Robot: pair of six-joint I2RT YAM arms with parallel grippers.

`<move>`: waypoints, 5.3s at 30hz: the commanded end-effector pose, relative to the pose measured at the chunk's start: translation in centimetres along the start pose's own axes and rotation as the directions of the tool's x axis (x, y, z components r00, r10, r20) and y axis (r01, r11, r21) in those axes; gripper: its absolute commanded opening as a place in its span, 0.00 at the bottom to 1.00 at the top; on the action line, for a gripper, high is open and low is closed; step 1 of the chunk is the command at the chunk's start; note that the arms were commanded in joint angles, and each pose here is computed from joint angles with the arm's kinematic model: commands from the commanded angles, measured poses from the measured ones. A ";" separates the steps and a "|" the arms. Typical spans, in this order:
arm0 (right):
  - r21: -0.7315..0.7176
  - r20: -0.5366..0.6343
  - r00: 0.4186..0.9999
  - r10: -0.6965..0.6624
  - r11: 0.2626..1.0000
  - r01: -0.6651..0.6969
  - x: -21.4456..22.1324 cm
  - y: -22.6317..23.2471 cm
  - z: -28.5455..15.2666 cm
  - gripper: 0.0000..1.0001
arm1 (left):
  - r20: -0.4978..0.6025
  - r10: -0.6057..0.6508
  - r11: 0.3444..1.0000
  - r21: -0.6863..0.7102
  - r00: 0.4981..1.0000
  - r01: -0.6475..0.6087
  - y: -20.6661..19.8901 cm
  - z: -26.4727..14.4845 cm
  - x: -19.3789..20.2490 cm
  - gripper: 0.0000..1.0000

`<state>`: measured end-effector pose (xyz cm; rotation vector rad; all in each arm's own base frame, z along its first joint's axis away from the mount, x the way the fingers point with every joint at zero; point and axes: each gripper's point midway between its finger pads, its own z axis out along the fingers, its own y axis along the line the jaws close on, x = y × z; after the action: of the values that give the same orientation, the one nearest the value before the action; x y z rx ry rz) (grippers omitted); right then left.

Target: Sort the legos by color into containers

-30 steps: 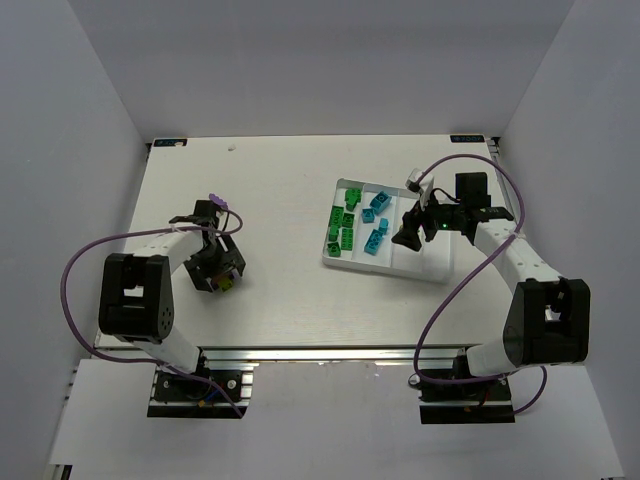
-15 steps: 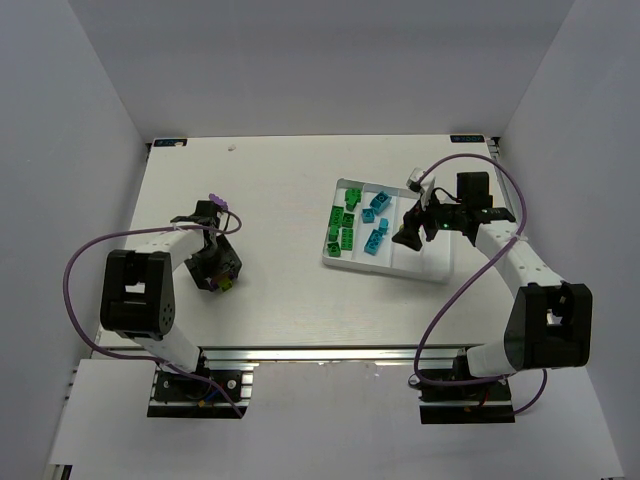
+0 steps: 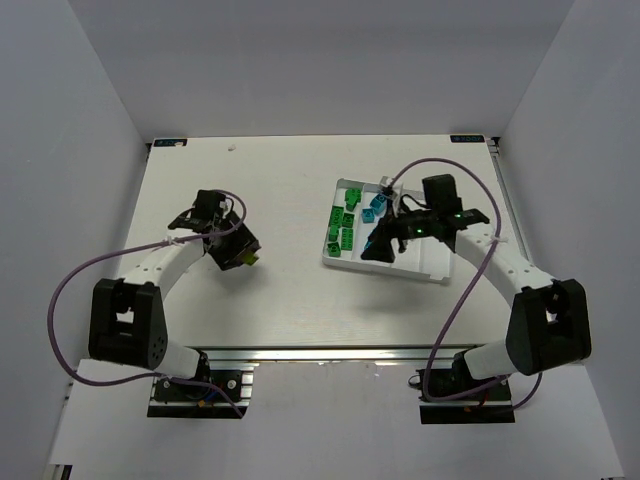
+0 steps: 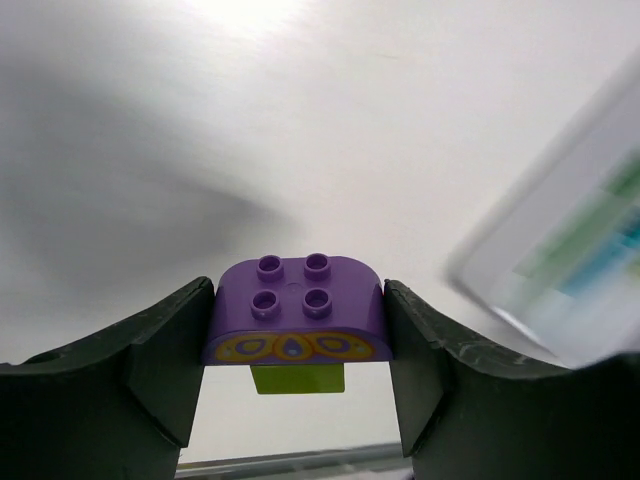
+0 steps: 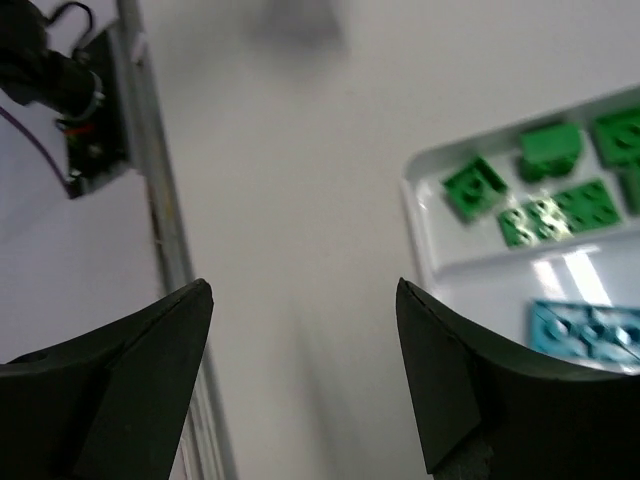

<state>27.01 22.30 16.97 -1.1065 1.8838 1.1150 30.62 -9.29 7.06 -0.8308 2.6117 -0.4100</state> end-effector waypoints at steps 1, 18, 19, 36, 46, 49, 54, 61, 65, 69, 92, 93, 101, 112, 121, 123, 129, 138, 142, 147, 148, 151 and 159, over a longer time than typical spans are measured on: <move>-0.045 0.094 0.985 0.146 0.989 -0.143 -4.4 2.6 2.1 0.79 | 0.001 -0.077 0.948 0.310 0.997 0.073 -8.4 -3.1 0.2 0.25; 0.142 0.094 0.829 0.552 0.816 -0.560 -7.2 1.5 8.2 0.84 | -0.100 -0.081 0.844 0.522 0.992 0.122 -21.3 -3.8 5.3 0.24; 0.148 0.093 0.826 0.556 0.813 -0.563 -7.0 1.4 8.3 0.84 | -0.100 -0.079 0.843 0.524 0.992 0.120 -21.6 -3.7 5.3 0.24; 0.207 0.097 0.862 0.498 0.837 -0.507 -6.4 -0.8 9.8 0.76 | -0.140 -0.063 0.798 0.588 0.988 0.134 -23.8 -5.3 5.8 0.24; 0.192 0.122 0.895 0.429 0.874 -0.446 -7.9 -1.9 10.7 0.63 | -0.149 -0.056 0.799 0.586 0.987 0.134 -23.5 -5.2 6.2 0.24; 0.178 0.118 0.901 0.416 0.884 -0.432 -7.8 -1.7 10.8 0.49 | -0.147 -0.059 0.796 0.590 0.987 0.136 -23.6 -5.3 6.2 0.24; 0.177 0.130 0.913 0.386 0.897 -0.405 -7.7 -1.7 10.5 0.29 | -0.151 -0.058 0.794 0.592 0.987 0.137 -23.6 -5.3 6.2 0.24; 0.129 0.165 0.939 0.302 0.937 -0.324 -8.4 0.1 9.0 0.00 | -0.134 -0.066 0.804 0.580 0.989 0.132 -23.1 -5.0 5.8 0.24; 0.114 0.148 0.961 0.234 0.961 -0.252 -7.1 0.6 7.5 0.00 | -0.120 -0.074 0.809 0.573 0.990 0.130 -22.8 -4.7 4.9 0.23; 0.132 0.122 0.969 0.214 0.964 -0.230 -4.7 0.3 5.8 0.00 | -0.112 -0.073 0.808 0.576 0.991 0.125 -22.7 -4.7 4.4 0.23; 0.538 -0.292 0.953 0.082 0.838 0.093 7.5 -14.8 -4.3 0.15 | 0.010 0.253 0.734 0.649 0.967 -0.199 -25.7 -6.1 9.2 0.20; 0.539 -0.294 0.952 0.087 0.838 0.090 7.6 -15.0 -4.4 0.19 | 0.017 0.266 0.722 0.659 0.964 -0.211 -26.2 -6.4 9.5 0.20; 0.539 -0.237 0.971 0.035 0.836 0.101 5.6 -14.2 -6.0 0.73 | 0.016 0.343 0.685 0.680 0.939 -0.262 -28.5 -5.9 11.8 0.20; 0.623 0.101 0.993 0.064 0.774 -0.113 0.1 -14.5 -16.6 0.64 | 0.013 0.440 0.612 0.727 0.898 -0.311 -33.9 -4.0 15.5 0.19; 0.594 0.242 0.967 0.078 0.776 -0.211 0.4 -13.3 -21.7 0.60 | 0.069 0.535 0.500 0.777 0.842 -0.381 -41.0 0.6 21.2 0.18; 0.584 0.249 0.964 0.091 0.781 -0.224 1.1 -12.8 -21.5 0.61 | 0.114 0.556 0.487 0.758 0.824 -0.433 -42.2 1.9 22.0 0.19; 0.565 0.260 0.959 0.110 0.789 -0.243 2.0 -12.3 -21.3 0.62 | 0.185 0.567 0.476 0.722 0.803 -0.502 -43.4 4.1 22.9 0.22; 0.547 0.268 0.955 0.125 0.797 -0.257 2.4 -12.5 -21.1 0.62 | 0.165 0.576 0.488 0.716 0.800 -0.499 -43.8 5.4 24.7 0.51; 0.543 0.271 0.954 0.128 0.798 -0.261 2.4 -12.4 -21.0 0.62 | 0.151 0.586 0.504 0.702 0.796 -0.504 -43.2 6.0 25.1 0.62; 0.535 0.274 0.952 0.138 0.800 -0.270 2.5 -12.3 -20.9 0.62 | 0.145 0.587 0.511 0.697 0.797 -0.503 -43.1 6.2 25.3 0.70; 0.533 0.274 0.951 0.141 0.801 -0.272 2.6 -12.3 -20.8 0.63 | 0.146 0.587 0.510 0.697 0.796 -0.504 -43.2 6.2 25.3 0.71; 0.518 0.267 0.952 0.148 0.812 -0.271 2.9 -12.0 -20.5 0.64 | 0.151 0.582 0.501 0.707 0.799 -0.499 -43.6 5.7 25.3 0.74; 0.489 0.254 0.954 0.157 0.830 -0.267 3.4 -11.5 -20.0 0.72 | 0.146 0.581 0.503 0.710 0.801 -0.494 -43.6 5.5 25.2 0.79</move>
<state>34.02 -0.56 18.31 -0.4354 2.0221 0.6781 35.33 -58.99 9.34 0.2944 2.3361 -1.1742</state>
